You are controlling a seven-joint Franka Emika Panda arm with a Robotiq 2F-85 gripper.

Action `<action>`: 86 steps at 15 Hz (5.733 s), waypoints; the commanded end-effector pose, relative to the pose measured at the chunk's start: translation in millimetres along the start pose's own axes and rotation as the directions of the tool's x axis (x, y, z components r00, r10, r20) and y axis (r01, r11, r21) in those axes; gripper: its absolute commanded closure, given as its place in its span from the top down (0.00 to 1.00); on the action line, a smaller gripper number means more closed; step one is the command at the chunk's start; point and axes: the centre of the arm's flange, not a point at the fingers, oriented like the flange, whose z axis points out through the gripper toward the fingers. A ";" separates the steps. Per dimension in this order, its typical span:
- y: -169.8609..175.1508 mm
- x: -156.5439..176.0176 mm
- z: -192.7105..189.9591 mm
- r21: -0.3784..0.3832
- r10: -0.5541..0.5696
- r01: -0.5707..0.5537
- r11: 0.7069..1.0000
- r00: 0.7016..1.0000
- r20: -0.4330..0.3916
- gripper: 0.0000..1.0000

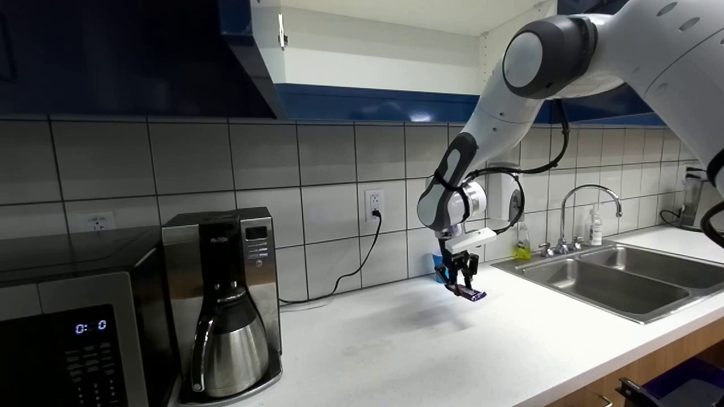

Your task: Put the packet in the top cabinet

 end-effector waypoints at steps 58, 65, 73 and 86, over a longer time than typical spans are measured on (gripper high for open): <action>-2.8 -110.3 -39.5 0.153 -0.013 0.026 0.988 0.997 -0.080 0.16; 0.6 -140.7 -37.7 0.148 -0.048 0.058 0.987 0.996 -0.071 0.16; -12.2 -168.0 -48.1 0.149 -0.136 0.146 0.978 0.988 -0.077 0.16; -14.5 -197.2 -97.0 0.165 -0.213 0.225 0.960 0.973 -0.087 0.16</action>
